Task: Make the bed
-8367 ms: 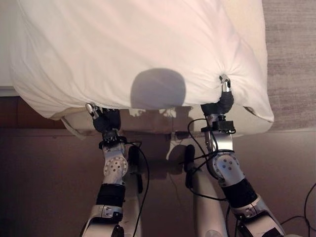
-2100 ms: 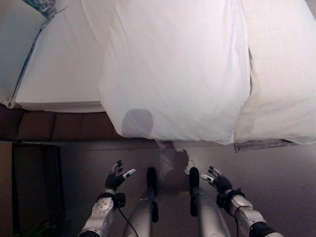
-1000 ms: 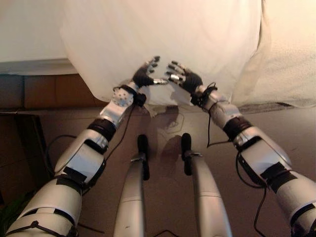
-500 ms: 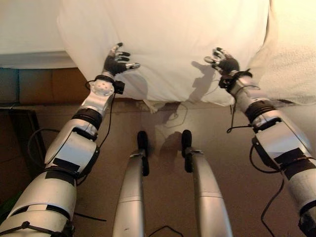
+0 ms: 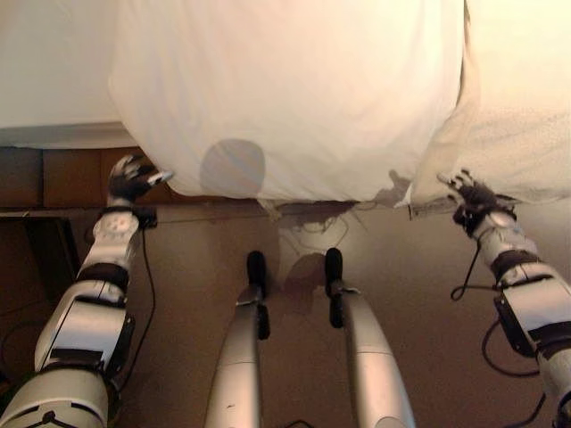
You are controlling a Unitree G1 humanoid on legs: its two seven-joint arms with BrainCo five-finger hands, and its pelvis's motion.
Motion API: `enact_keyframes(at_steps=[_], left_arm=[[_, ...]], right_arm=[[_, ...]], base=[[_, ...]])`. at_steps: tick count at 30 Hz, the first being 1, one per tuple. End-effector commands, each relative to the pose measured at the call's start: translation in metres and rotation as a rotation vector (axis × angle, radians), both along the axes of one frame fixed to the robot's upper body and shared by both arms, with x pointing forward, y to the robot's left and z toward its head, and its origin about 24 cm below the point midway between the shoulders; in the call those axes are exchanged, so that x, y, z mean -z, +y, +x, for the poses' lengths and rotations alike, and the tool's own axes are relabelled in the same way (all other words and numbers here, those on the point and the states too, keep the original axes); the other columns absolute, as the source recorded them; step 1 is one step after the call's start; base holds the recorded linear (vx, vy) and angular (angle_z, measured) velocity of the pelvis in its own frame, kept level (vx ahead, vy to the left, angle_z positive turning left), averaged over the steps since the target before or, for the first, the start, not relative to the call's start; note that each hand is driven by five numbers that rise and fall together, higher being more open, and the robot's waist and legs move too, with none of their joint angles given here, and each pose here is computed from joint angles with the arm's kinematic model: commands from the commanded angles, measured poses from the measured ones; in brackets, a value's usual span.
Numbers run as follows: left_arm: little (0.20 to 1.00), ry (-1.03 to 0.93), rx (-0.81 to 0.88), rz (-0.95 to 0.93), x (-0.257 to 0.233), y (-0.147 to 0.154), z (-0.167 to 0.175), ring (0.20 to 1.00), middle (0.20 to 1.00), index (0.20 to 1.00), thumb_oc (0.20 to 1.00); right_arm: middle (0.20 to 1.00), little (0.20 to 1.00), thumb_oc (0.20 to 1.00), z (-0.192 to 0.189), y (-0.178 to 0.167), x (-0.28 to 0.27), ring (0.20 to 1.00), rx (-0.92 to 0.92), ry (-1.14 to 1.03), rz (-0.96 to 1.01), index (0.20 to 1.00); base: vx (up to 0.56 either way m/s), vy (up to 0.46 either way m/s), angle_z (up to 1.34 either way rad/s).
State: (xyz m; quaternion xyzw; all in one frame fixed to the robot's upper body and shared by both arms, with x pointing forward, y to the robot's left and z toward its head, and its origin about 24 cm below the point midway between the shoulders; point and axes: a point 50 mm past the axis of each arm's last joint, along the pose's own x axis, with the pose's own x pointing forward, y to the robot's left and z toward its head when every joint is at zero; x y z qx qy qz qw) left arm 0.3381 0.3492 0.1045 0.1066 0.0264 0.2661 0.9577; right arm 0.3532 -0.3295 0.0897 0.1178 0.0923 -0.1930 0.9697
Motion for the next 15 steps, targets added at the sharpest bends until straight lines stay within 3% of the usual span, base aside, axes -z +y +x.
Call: enact_keyframes(at_steps=[1, 4, 5, 10, 15], left_arm=[[1.0, 0.148, -0.022, -0.038, 0.055, -0.004, -0.025, 1.0, 1.0, 1.0, 1.0], [1.0, 0.243, 0.028, -0.064, 0.087, -0.015, -0.04, 1.0, 1.0, 1.0, 1.0], [1.0, 0.331, 0.094, -0.12, 0.12, -0.034, -0.055, 1.0, 1.0, 1.0, 1.0], [1.0, 0.481, 0.209, -0.228, 0.17, -0.076, -0.084, 1.0, 1.0, 1.0, 1.0], [1.0, 0.655, 0.297, -0.342, 0.214, -0.118, -0.124, 1.0, 1.0, 1.0, 1.0]], right_arm=[[1.0, 1.0, 1.0, -0.038, -0.019, 0.049, 1.0, 0.097, 0.11, 0.038, 1.0], [1.0, 1.0, 1.0, -0.058, -0.017, 0.078, 1.0, 0.114, 0.179, 0.071, 1.0], [1.0, 1.0, 1.0, -0.085, -0.01, 0.113, 1.0, 0.121, 0.267, 0.121, 1.0], [1.0, 1.0, 1.0, -0.133, 0.003, 0.161, 1.0, 0.13, 0.417, 0.171, 1.0], [1.0, 1.0, 1.0, -0.191, 0.043, 0.212, 1.0, 0.039, 0.619, 0.252, 1.0]], base=[[0.06, -0.043, 0.01], [0.08, -0.027, 0.06], [0.1, -0.027, 0.07], [0.11, -0.006, -0.02], [0.06, -0.011, -0.02]])
